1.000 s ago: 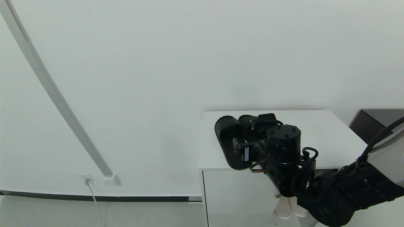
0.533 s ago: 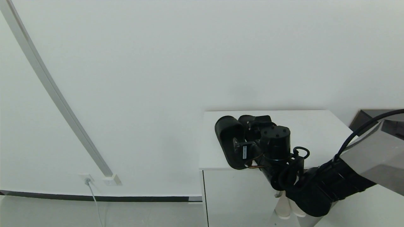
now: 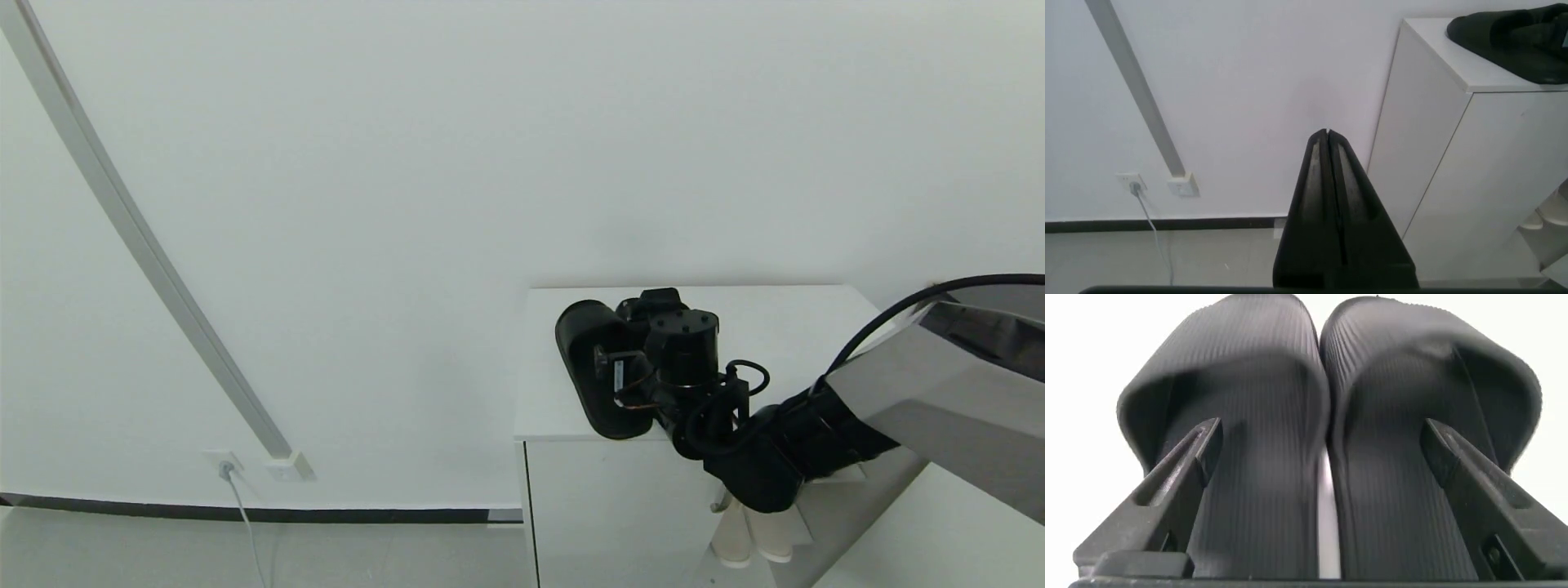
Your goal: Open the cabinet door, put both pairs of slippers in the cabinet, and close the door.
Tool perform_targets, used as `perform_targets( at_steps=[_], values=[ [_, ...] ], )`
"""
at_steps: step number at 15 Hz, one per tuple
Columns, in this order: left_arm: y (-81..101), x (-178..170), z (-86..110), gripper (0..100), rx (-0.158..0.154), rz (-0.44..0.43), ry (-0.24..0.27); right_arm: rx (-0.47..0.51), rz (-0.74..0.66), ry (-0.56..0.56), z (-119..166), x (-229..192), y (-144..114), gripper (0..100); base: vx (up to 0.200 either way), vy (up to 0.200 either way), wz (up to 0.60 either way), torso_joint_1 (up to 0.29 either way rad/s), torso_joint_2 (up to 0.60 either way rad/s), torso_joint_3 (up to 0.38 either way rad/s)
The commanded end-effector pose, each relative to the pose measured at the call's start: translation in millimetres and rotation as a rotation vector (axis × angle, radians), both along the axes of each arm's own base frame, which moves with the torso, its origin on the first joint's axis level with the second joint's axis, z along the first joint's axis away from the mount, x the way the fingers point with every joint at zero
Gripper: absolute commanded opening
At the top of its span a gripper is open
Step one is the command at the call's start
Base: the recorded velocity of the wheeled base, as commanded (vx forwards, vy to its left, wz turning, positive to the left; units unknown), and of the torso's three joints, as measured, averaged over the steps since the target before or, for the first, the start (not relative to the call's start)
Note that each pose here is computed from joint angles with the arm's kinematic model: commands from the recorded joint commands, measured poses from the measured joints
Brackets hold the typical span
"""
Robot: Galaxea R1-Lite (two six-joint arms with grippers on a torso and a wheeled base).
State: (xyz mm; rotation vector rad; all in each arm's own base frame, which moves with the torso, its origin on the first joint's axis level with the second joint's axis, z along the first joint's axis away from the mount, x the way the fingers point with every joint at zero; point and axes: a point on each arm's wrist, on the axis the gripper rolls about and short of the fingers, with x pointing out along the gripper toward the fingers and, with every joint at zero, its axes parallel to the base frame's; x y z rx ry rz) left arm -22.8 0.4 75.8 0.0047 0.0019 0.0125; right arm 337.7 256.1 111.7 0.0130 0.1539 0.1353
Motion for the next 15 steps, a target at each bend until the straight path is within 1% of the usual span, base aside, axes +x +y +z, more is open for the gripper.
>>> perform_targets(
  at_steps=[1,7,10,11,15],
  values=[
    [0.0,0,0.0,0,0.000,0.000,0.000,0.000,-0.009,-0.003,-6,11,4,100,0.000,0.000,0.00,0.000,0.00,0.000],
    [0.0,0,0.0,0,0.003,0.000,0.000,0.002,-0.033,-0.002,-4,47,0,100,0.000,0.000,0.00,0.000,0.00,0.000],
    [0.0,0,0.0,0,0.003,0.000,0.000,0.007,-0.043,-0.008,-1,54,0,100,0.000,0.000,0.00,0.000,0.00,0.000],
    [0.0,0,0.0,0,0.003,0.000,0.000,0.006,-0.036,-0.008,-1,54,0,0,0.000,0.000,0.00,0.000,0.00,0.000],
    [0.0,0,0.0,0,0.003,0.000,0.000,0.006,-0.033,-0.006,-1,53,1,0,0.000,0.000,0.00,0.000,0.00,0.000]
  ],
)
